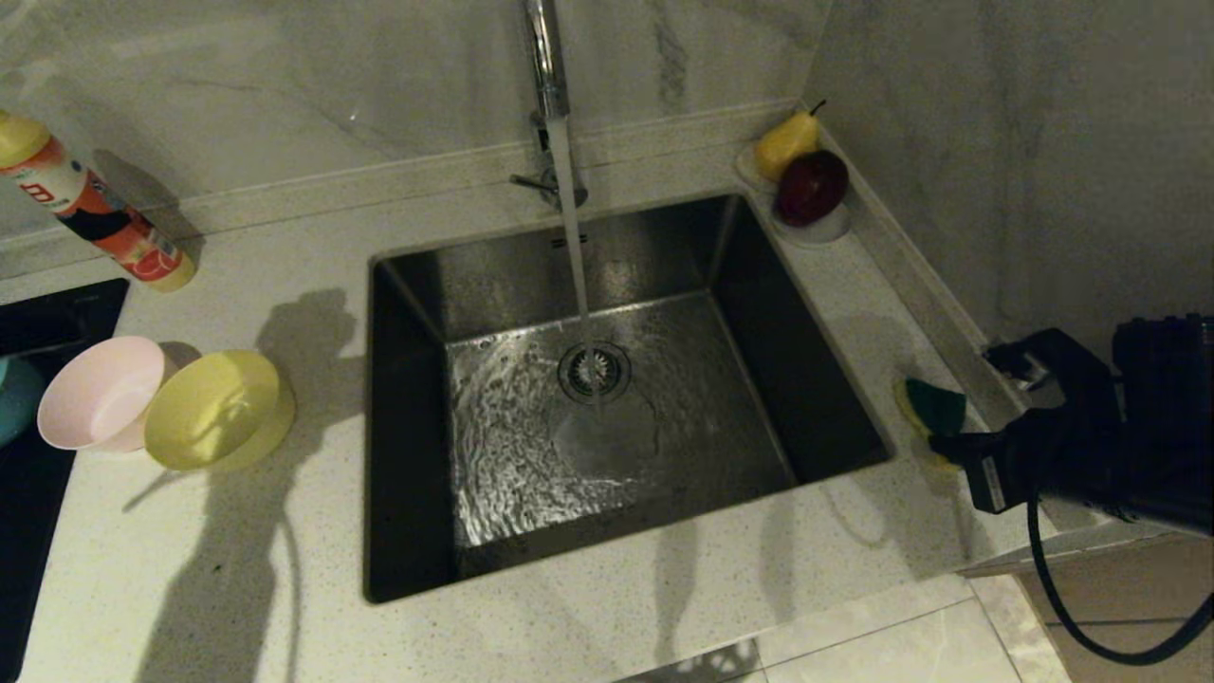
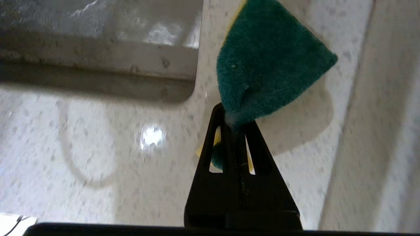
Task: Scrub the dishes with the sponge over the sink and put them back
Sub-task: Put down the sponge
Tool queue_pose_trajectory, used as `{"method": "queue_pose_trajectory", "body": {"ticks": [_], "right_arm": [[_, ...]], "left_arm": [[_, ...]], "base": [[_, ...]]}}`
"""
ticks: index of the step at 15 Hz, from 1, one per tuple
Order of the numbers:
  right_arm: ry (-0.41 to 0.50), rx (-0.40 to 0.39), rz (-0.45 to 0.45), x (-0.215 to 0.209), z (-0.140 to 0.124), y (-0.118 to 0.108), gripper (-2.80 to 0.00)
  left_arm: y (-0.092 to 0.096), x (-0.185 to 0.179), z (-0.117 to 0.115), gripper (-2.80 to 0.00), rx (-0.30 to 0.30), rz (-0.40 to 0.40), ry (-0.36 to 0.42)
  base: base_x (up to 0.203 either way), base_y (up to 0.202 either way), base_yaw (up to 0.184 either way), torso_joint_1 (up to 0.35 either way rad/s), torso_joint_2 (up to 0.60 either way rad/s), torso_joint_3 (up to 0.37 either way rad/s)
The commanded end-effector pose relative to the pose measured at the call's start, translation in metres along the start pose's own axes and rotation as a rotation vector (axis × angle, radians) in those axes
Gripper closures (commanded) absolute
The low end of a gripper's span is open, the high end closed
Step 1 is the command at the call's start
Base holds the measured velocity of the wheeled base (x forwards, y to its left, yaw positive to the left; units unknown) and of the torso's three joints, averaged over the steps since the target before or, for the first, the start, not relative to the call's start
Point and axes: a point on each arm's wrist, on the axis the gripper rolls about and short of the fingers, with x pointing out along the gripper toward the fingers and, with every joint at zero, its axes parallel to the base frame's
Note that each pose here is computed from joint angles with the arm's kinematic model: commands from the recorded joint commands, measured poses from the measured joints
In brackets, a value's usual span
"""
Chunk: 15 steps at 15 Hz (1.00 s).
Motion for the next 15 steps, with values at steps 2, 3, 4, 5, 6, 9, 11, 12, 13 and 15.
{"method": "queue_pose_trajectory", "body": {"ticks": [2,3,4,5,6,9,11,12,13,15], "right_arm": [[0.004,-0.005,0.005,0.014,-0.001,0.002,0.00],[0.006,-0.005,0.000,0.015,-0.001,0.001,0.00],[0.007,-0.005,-0.005,0.016,0.000,0.001,0.00],[0.009,-0.005,-0.007,0.018,-0.001,0.001,0.00],[0.011,-0.005,-0.009,0.018,0.000,0.001,0.00],[-0.012,-0.007,-0.021,0.017,0.006,0.000,0.00],[-0.017,-0.009,-0.029,0.019,0.011,0.001,0.00],[-0.012,-0.014,-0.022,0.019,0.010,0.005,0.00],[-0.003,-0.017,-0.023,0.019,0.007,0.007,0.00],[0.000,-0.016,-0.032,0.020,0.006,0.007,0.00]], "left_arm": [[0.000,-0.007,-0.010,0.00,-0.002,-0.001,0.005],[0.000,-0.007,-0.012,0.00,-0.003,-0.001,0.009],[0.000,-0.008,-0.013,0.00,-0.006,-0.001,0.009],[0.000,-0.008,-0.014,0.00,-0.009,-0.002,0.011],[0.000,-0.009,-0.014,0.00,-0.010,-0.004,0.008],[0.000,-0.009,-0.015,0.00,-0.014,-0.009,0.007],[0.000,-0.008,-0.016,0.00,-0.017,-0.008,0.011],[0.000,-0.008,-0.016,0.00,-0.018,-0.007,0.011],[0.000,-0.007,-0.016,0.00,-0.019,-0.006,0.013],[0.000,-0.006,-0.013,0.00,-0.015,-0.013,-0.004]], "base": [[0.000,0.000,0.000,0.000,0.00,0.000],[0.000,0.000,0.000,0.000,0.00,0.000],[0.000,0.000,0.000,0.000,0.00,0.000],[0.000,0.000,0.000,0.000,0.00,0.000],[0.000,0.000,0.000,0.000,0.00,0.000],[0.000,0.000,0.000,0.000,0.00,0.000],[0.000,0.000,0.000,0.000,0.00,0.000],[0.000,0.000,0.000,0.000,0.00,0.000],[0.000,0.000,0.000,0.000,0.00,0.000],[0.000,0.000,0.000,0.000,0.00,0.000]]}}
